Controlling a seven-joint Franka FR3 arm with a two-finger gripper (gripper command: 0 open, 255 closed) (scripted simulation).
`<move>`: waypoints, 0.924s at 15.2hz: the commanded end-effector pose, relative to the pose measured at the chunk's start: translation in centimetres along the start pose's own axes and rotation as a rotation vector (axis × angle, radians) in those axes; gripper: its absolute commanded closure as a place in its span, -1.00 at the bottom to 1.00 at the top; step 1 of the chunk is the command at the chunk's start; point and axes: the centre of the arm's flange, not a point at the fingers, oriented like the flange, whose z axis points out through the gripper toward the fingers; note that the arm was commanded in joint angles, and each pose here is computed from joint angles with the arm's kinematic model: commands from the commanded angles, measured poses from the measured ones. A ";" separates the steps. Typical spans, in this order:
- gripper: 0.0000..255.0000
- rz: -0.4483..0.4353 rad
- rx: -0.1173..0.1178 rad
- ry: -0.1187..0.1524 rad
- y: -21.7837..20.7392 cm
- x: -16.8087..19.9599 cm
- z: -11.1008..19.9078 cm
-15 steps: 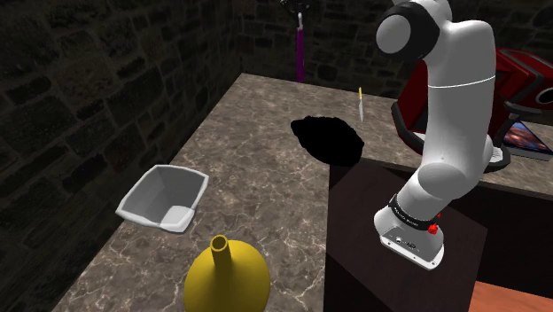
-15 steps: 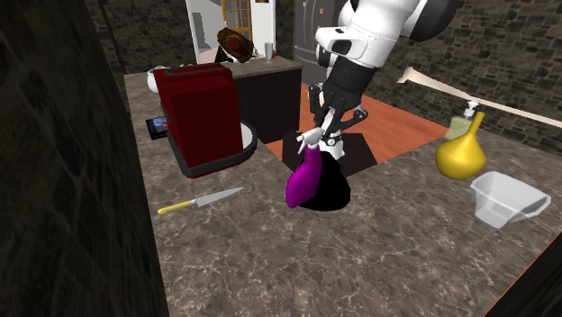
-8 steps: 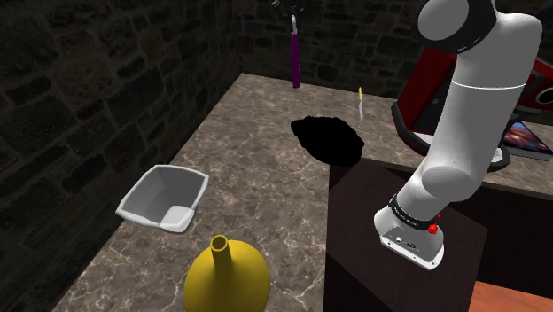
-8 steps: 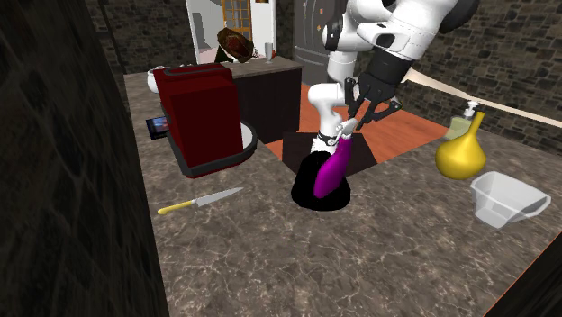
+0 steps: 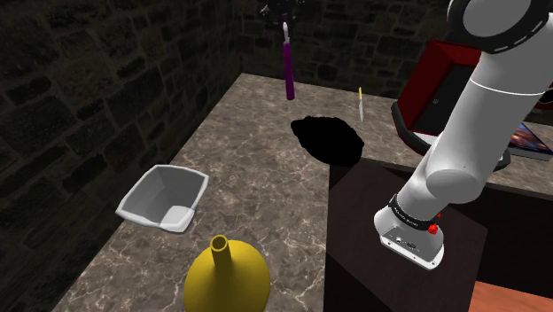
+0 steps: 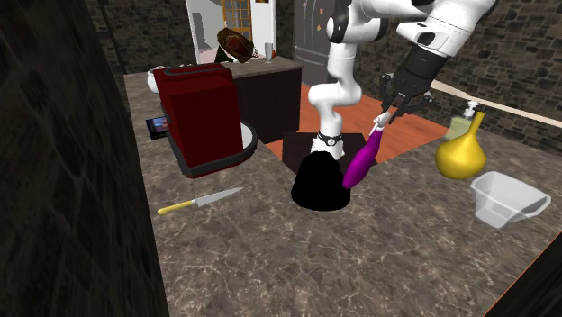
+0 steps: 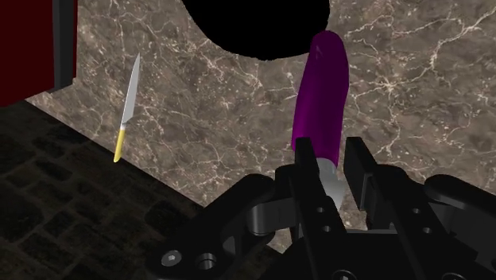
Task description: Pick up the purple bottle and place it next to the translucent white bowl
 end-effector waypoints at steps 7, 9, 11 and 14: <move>1.00 0.001 0.000 0.000 -5.1 -9.0 -2.8; 1.00 0.001 0.000 0.000 -6.4 -11.2 -3.4; 1.00 0.001 0.000 0.000 -7.6 -13.4 -4.0; 1.00 0.001 0.000 0.000 -9.5 -16.8 -5.0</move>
